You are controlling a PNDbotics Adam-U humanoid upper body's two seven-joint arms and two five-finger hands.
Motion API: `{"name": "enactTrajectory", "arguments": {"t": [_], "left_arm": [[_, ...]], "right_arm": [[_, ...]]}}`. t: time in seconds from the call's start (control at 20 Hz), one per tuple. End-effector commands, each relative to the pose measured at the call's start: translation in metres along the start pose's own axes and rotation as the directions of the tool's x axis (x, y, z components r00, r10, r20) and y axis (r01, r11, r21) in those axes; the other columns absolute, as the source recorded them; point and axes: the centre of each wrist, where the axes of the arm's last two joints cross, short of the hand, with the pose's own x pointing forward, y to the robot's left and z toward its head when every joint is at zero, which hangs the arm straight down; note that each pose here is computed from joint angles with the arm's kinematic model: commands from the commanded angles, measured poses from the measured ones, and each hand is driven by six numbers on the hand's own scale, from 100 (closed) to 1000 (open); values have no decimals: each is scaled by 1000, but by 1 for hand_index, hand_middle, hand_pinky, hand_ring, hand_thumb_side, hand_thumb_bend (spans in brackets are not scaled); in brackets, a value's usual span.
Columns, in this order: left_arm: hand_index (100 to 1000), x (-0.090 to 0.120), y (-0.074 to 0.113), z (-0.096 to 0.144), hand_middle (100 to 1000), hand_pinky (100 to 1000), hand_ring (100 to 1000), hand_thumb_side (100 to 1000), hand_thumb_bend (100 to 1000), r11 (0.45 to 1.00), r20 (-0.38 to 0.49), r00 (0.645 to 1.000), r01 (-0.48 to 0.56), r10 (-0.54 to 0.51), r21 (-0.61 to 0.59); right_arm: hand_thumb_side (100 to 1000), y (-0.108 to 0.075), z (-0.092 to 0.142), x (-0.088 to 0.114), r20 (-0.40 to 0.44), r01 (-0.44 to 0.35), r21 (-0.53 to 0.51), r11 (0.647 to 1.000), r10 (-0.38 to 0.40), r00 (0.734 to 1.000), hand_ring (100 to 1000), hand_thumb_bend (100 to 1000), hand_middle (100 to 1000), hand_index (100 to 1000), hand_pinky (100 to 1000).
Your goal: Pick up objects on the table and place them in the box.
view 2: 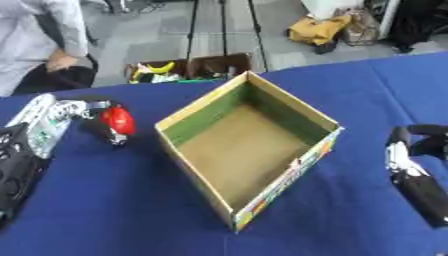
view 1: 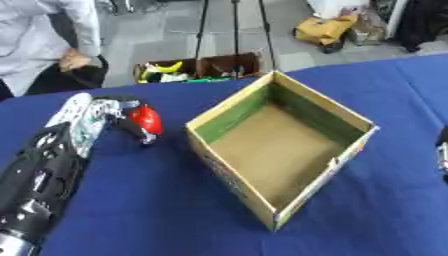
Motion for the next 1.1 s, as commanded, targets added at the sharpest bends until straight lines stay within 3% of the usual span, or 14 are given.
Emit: {"name": "enactTrajectory", "arguments": {"t": [0.05,0.6,0.65,0.85,1.1], "left_arm": [[842,-8,16,9,841,155,558,256,100,998,-23,1000,-8,9,64],[793,-2,32,19,832,137,542,231,100,989,-1,1000,5,-4,148],[767,0,36,22,817,104,508,209,100,986,9,1000,5,-7,164],[748,23,67,40,804,100,489,207,100,950,123,991,20,-61,313],[719,52,85,61,779,100,471,184,100,883,240,956,38,-169,469]], "right_arm": [[468,-6,-3,6,31,-5,-13,1000,6,1000,566,183,439,672,749],[465,-6,-2,5,23,-5,-17,1000,5,1000,566,181,439,671,749],[463,-6,-2,4,21,-4,-16,1000,5,1000,565,179,438,670,748],[461,-6,-1,3,15,-4,-21,1000,5,1000,565,181,438,669,748],[458,-6,0,3,13,-4,-22,1000,4,1000,564,182,437,669,748]]}}
